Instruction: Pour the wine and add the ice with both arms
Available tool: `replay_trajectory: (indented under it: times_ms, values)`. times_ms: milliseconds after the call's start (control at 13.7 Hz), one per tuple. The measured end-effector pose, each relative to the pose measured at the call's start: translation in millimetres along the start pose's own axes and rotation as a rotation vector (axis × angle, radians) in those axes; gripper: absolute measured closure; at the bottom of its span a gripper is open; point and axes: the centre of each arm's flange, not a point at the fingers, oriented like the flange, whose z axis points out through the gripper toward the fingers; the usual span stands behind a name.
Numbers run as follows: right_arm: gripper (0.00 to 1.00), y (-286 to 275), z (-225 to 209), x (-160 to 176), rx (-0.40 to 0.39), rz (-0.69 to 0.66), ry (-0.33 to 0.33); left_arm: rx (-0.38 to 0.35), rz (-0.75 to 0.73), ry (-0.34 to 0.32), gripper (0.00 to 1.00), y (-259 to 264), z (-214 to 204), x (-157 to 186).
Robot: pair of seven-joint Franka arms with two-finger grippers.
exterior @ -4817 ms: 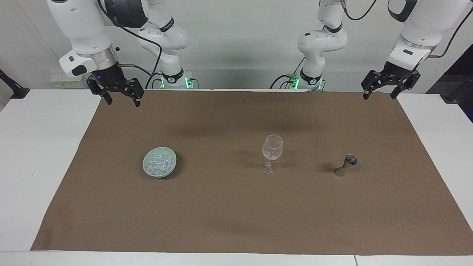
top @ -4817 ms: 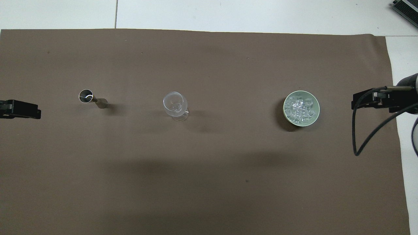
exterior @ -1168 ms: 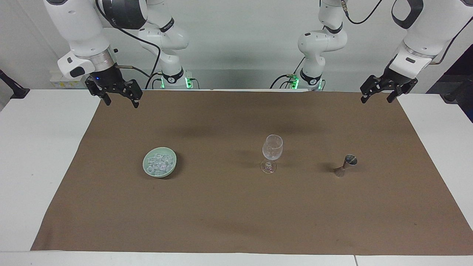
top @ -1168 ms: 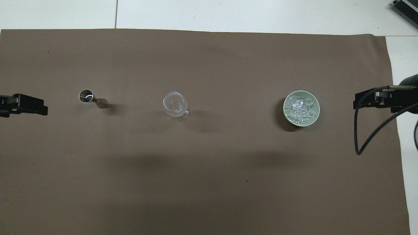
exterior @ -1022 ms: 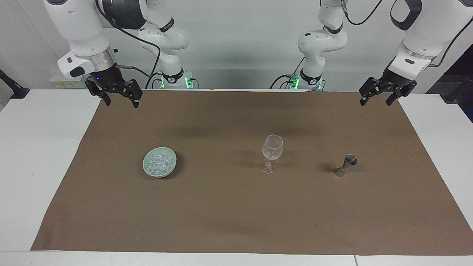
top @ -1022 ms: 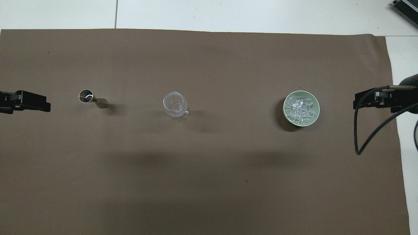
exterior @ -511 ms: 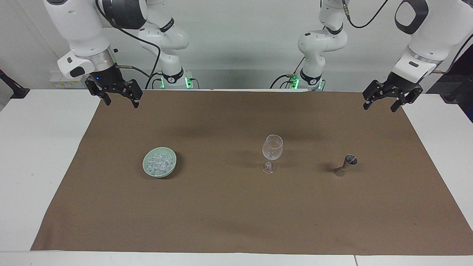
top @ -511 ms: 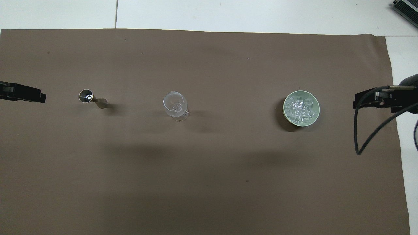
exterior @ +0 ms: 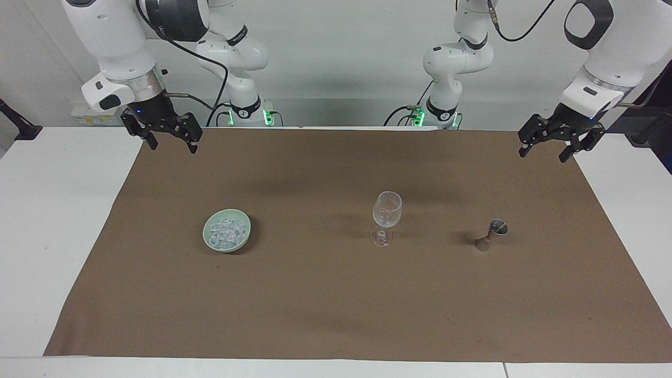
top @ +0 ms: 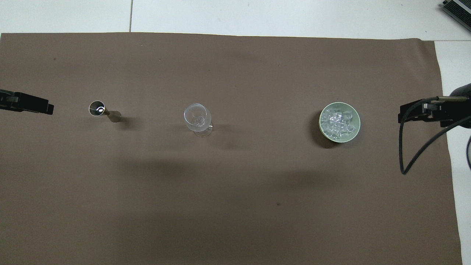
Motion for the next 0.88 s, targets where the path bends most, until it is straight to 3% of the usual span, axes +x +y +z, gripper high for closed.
replay_trajectory:
  times_ms: [365,657,876]
  values:
    - [0.00,0.0,0.0,0.0,0.000,0.000,0.000,-0.013,0.018,-0.029,0.00,-16.8,25.2,15.2]
    - [0.00,0.0,0.0,0.0,0.000,0.000,0.000,-0.031,0.180,-0.035,0.00,-26.7,36.3,20.6]
    - [0.00,0.0,0.0,0.0,0.000,0.000,0.000,-0.138,0.284,-0.015,0.00,-60.0,52.8,20.1]
